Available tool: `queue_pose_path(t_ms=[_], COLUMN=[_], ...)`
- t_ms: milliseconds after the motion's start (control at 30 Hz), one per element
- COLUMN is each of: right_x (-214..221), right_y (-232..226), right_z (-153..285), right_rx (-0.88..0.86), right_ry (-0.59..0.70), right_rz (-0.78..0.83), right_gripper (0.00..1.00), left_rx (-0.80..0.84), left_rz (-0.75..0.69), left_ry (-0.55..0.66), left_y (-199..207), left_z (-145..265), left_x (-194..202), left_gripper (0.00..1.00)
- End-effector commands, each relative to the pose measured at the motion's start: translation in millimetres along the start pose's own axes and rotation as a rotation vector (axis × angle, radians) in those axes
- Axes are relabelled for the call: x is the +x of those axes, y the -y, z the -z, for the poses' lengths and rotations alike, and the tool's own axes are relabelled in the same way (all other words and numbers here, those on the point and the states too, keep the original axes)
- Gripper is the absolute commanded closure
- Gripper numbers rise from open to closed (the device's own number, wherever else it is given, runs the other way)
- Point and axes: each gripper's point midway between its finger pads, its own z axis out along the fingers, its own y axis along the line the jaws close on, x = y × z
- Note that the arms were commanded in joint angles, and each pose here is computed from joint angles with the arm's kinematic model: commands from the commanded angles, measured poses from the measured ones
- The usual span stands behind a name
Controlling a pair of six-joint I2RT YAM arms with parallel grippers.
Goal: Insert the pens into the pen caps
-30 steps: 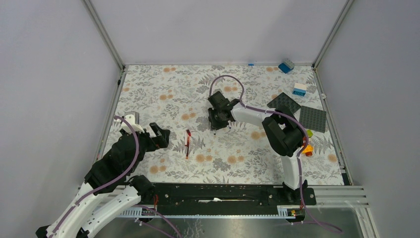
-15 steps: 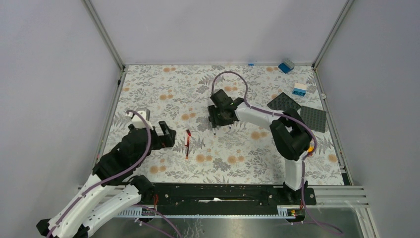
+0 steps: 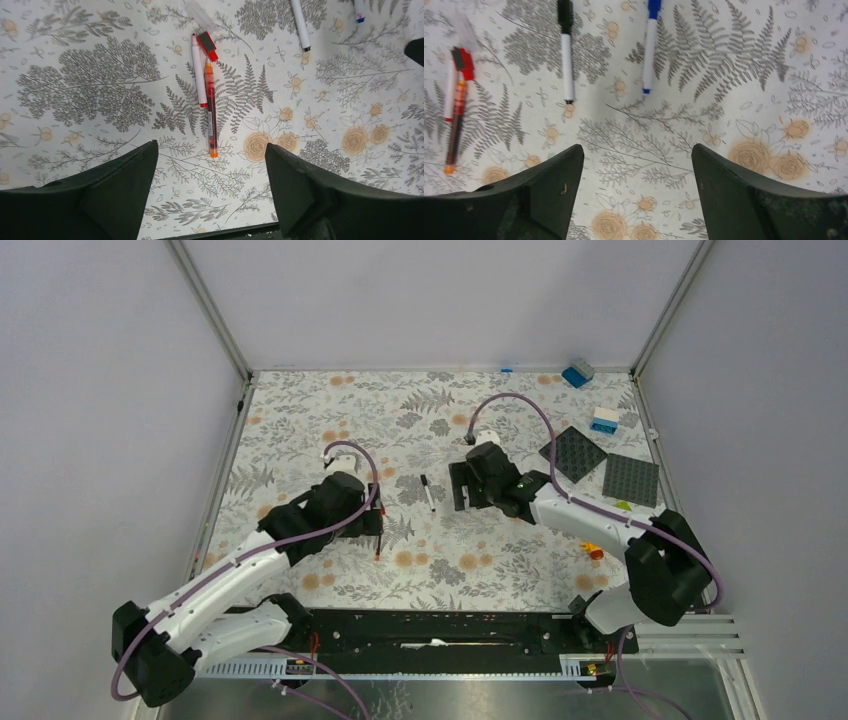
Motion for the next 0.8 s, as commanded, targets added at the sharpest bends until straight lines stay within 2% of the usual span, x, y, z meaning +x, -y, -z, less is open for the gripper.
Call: queue_pose_path(t_ms=[0,200,400,767], right_x=[-6,0,3,6], right_y=[13,22,21,19], right_z=[10,12,8,0], right_rx=[0.030,0.036,0.030,0.022], right_ry=[0.114,0.158,0.152,0.123], right_rz=[0.008,0.005,0.015,0.027], right_gripper=[0.14,0.14,0.14,0.14], left_rx=[0.058,0.063,0.006,-0.043], left_rz=[0.058,0.046,0.028,0.001], left_ry=[-0.025,-0.114,-0.191,-0.259], left_y=[17,25,21,14], left_z=[-15,-40,-62,-87], left_x=[7,28,48,72], left_gripper=[0.17,0.31,0.37,0.53])
